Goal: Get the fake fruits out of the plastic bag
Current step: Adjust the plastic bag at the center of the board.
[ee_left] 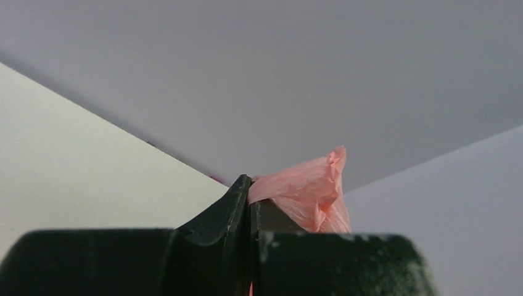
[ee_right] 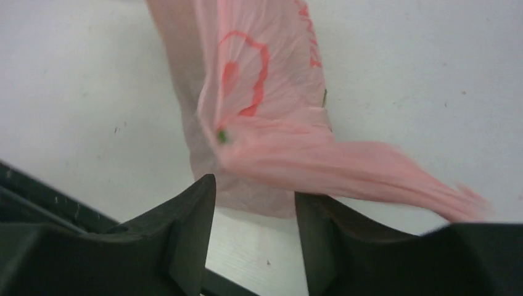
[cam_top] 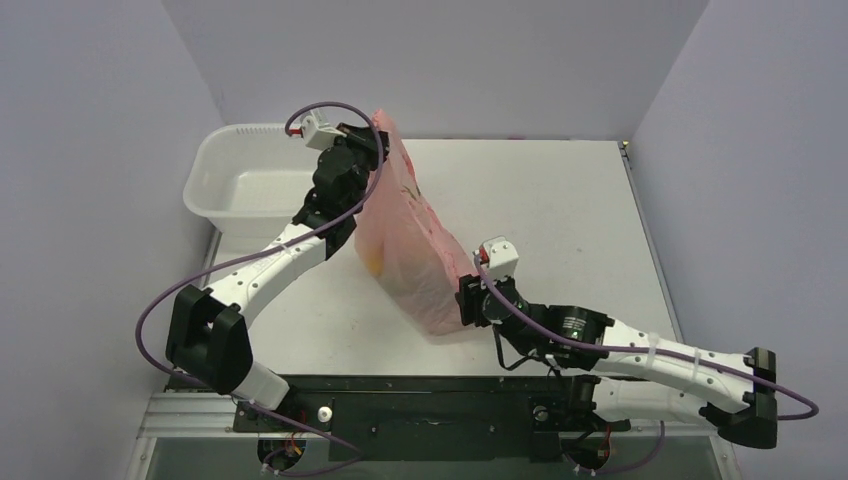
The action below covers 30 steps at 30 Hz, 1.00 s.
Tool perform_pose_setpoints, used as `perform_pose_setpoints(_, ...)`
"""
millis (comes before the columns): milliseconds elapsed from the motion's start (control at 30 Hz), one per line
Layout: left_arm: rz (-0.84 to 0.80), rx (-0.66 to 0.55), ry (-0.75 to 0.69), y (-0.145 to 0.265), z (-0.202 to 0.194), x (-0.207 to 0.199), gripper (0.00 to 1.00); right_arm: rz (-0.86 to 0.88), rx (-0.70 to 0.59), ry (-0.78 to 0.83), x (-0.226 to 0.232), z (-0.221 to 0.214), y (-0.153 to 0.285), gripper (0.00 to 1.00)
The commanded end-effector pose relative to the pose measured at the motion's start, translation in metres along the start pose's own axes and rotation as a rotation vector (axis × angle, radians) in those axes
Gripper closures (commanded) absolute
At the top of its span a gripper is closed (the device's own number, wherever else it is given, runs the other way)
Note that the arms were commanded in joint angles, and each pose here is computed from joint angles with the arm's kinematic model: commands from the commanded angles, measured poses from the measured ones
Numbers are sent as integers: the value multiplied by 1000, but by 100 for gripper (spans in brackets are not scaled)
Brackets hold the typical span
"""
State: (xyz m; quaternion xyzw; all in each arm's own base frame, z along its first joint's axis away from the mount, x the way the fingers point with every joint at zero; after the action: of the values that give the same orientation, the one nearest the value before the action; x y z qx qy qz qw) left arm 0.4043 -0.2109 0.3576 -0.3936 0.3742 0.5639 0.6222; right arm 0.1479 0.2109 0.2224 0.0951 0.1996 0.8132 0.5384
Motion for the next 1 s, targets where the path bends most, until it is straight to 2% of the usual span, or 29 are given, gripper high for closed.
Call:
perform_pose_setpoints(0,-320,20,-10,1,12,-54,100,436,113,78,19,9,30,44)
perform_pose_setpoints(33,-359,46,-27,1,9,-55,100,454,133,72,17,9,35,36)
perform_pose_setpoints(100,-409,90,-45,2,3,-53,100,470,151,58,12,20,44,29)
perform_pose_setpoints(133,-422,108,-51,2,1,-51,100,486,118,57,10,40,52,28)
perform_pose_setpoints(167,-454,142,-62,4,-2,-51,100,499,154,94,10,40,56,27)
perform_pose_setpoints(200,-466,161,-69,5,-4,-49,100,516,109,94,9,64,66,27)
perform_pose_setpoints(233,-504,187,-84,9,-6,-52,100,504,132,131,6,67,68,27)
perform_pose_setpoints(267,-516,202,-92,11,-8,-51,100,494,70,124,1,93,78,27)
perform_pose_setpoints(400,-557,240,-123,20,-10,-52,100,391,-28,177,-24,143,86,25)
perform_pose_setpoints(500,-552,247,-129,24,-9,-51,100,253,-51,210,-42,167,60,26)
perform_pose_setpoints(600,-550,250,-129,26,-6,-52,100,199,-27,196,-50,178,18,25)
perform_pose_setpoints(633,-547,252,-122,26,-6,-51,100,215,-35,153,-58,186,7,25)
perform_pose_setpoints(700,-545,256,-110,27,-7,-51,100,279,31,143,-58,185,-25,28)
perform_pose_setpoints(800,-534,260,-93,25,-8,-50,100,359,101,213,-47,172,-66,33)
perform_pose_setpoints(867,-523,264,-80,24,-8,-48,100,411,9,229,-38,175,-90,32)
perform_pose_setpoints(967,-505,274,-60,22,-9,-47,100,493,9,220,-30,157,-116,30)
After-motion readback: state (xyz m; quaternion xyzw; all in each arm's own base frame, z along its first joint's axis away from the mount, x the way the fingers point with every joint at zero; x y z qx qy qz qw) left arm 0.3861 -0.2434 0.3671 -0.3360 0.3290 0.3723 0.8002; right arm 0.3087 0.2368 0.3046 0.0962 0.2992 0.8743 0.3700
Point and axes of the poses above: each gripper's point midway between its finger pads, its own y axis back along the fingers, its own x axis along the line the jaws close on, z = x × y, the point moved 5 cm from there along y, back along the fingers, and after that the axes turned 9 degrees about y, right-handed, at the moved point
